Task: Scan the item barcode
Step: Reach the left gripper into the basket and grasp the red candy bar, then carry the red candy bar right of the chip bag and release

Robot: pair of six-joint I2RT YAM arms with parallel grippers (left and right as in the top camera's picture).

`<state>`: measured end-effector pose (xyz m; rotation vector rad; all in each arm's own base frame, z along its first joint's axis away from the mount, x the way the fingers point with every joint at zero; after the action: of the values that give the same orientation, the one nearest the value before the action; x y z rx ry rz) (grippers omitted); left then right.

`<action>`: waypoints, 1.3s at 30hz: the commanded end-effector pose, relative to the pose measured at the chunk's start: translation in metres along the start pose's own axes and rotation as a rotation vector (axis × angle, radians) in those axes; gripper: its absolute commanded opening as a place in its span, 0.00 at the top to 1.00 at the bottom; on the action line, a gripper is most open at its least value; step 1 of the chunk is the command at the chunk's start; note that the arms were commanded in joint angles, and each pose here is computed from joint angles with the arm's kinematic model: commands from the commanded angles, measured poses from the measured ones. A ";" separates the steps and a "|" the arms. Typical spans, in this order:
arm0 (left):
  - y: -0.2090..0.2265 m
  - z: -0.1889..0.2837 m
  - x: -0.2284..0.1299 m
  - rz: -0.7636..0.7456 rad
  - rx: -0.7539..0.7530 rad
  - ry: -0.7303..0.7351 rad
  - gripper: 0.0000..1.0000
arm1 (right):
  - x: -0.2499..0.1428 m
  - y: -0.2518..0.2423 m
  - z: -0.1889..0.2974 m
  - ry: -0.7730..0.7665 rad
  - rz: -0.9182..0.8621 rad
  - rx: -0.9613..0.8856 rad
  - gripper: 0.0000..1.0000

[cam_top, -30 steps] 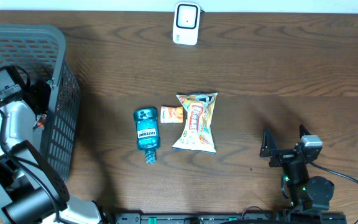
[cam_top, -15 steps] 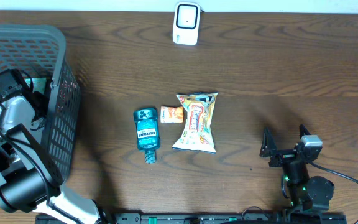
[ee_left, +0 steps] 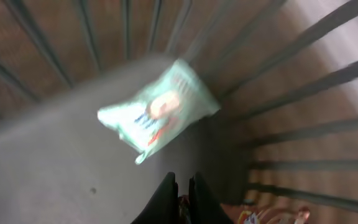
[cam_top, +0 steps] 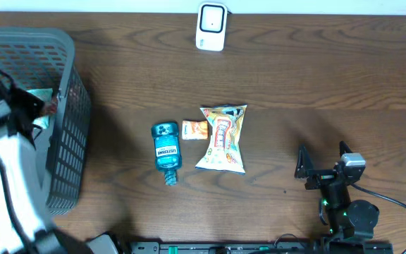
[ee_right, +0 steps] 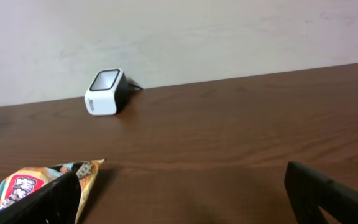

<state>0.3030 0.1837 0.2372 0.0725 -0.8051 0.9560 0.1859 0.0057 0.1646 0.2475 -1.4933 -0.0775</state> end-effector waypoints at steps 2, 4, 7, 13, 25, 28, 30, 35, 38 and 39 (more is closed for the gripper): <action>-0.005 0.046 0.019 0.023 -0.042 -0.135 0.93 | -0.001 0.001 0.000 0.005 0.011 0.004 0.01; -0.007 0.069 0.024 0.086 -0.078 -0.191 0.93 | -0.001 0.001 0.000 0.005 0.011 0.004 0.01; -0.009 0.091 0.028 0.156 -0.128 -0.236 0.93 | -0.001 0.001 0.000 0.005 0.011 0.004 0.01; -0.012 0.129 0.034 0.208 -0.212 -0.326 0.93 | -0.001 0.001 0.000 0.005 0.011 0.004 0.01; -0.051 0.185 0.028 0.220 -0.642 -0.273 0.93 | -0.001 0.001 0.000 0.005 0.011 0.004 0.01; -0.069 0.197 0.023 0.203 -0.807 -0.194 0.93 | -0.001 0.001 0.000 0.005 0.011 0.004 0.01; -0.079 0.202 0.015 0.168 -0.878 -0.140 0.93 | -0.001 0.001 0.000 0.005 0.011 0.004 0.01; -0.103 0.207 -0.013 0.083 -1.000 0.024 0.93 | -0.001 0.001 0.000 0.005 0.011 0.004 0.01; -0.120 0.208 -0.035 0.003 -1.044 0.102 0.93 | -0.001 0.001 0.000 0.005 0.011 0.004 0.01; -0.123 0.207 -0.040 -0.015 -1.051 0.120 0.93 | -0.001 0.001 0.000 0.005 0.011 0.004 0.01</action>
<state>0.2599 0.0288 0.4015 -0.8035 -1.1878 0.5609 0.1859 0.0057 0.1646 0.2478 -1.4932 -0.0772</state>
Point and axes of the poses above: each gripper's point midway between its finger pads, its own z axis back along the fingers, its own y axis along the line the jaws close on, x = y × z, the point moved 6 cm from there along z, back along the fingers, and after that the axes turned 3 degrees about -z, right-handed, at the moved point
